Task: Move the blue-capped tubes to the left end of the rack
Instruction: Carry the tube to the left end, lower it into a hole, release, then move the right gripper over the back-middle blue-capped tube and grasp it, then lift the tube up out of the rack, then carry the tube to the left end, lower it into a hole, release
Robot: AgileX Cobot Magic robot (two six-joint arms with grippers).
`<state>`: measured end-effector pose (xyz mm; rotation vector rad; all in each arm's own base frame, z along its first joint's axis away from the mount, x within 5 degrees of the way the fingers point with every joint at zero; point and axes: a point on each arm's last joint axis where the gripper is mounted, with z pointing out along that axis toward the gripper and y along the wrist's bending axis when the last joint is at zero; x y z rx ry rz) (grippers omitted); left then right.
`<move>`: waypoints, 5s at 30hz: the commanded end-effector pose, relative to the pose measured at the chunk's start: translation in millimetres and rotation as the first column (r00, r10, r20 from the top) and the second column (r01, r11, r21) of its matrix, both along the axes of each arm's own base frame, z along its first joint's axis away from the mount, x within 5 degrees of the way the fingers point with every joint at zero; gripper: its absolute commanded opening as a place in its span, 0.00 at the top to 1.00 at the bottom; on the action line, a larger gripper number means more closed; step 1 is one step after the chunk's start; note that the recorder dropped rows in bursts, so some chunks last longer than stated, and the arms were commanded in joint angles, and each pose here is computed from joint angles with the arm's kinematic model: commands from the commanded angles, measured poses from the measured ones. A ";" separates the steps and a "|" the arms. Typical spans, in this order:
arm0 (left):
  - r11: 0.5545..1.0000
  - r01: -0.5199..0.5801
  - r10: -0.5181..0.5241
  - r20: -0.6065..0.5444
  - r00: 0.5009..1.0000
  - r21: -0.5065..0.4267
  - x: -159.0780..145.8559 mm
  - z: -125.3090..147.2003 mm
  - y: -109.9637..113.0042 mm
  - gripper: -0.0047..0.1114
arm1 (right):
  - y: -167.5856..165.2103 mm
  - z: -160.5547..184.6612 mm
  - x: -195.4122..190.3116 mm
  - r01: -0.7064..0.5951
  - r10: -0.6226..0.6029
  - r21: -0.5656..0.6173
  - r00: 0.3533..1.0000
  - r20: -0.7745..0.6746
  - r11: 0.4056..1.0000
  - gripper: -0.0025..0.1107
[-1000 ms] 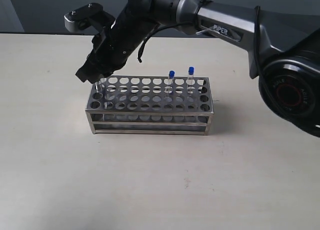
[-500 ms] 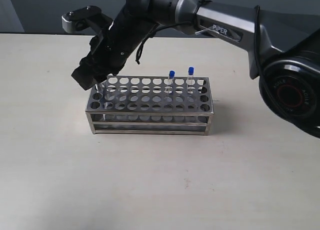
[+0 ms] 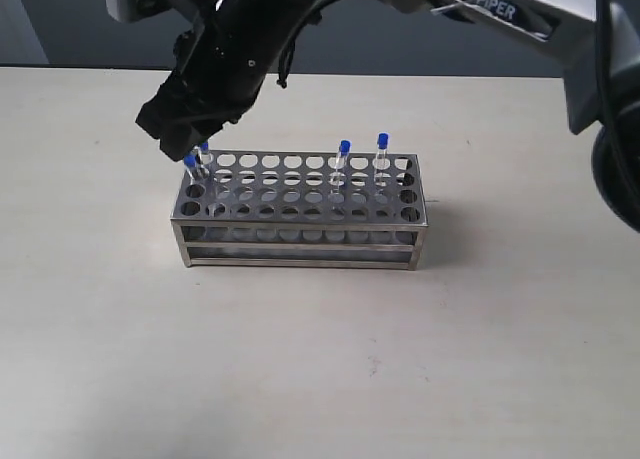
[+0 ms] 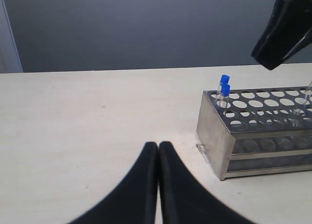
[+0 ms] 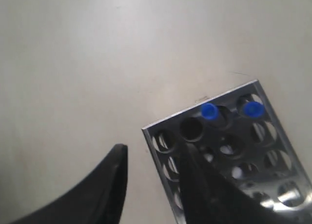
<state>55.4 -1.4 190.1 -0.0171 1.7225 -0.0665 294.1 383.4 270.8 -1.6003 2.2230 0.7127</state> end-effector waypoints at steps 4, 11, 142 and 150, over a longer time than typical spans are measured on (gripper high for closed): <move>1.000 0.011 -0.011 0.008 1.000 0.000 0.1 2.2 -0.6 0.95 | -33.0 20.1 12.4 0.154 -0.105 -0.228 0.971 0.214 0.961 0.66; 1.000 0.011 -0.011 0.008 1.000 0.000 0.1 2.2 -0.6 0.95 | -52.5 21.1 32.8 0.290 -0.208 -0.273 0.934 0.292 0.917 0.66; 1.000 0.011 -0.011 0.008 1.000 0.000 0.1 2.2 -0.6 0.95 | 5.5 -13.0 3.5 0.071 -0.068 -0.147 0.997 0.028 0.987 0.98; 1.000 0.011 -0.011 0.008 1.000 0.000 0.1 2.2 -0.6 0.95 | 6.5 -17.2 4.1 0.070 -0.068 -0.152 0.997 0.021 0.986 0.98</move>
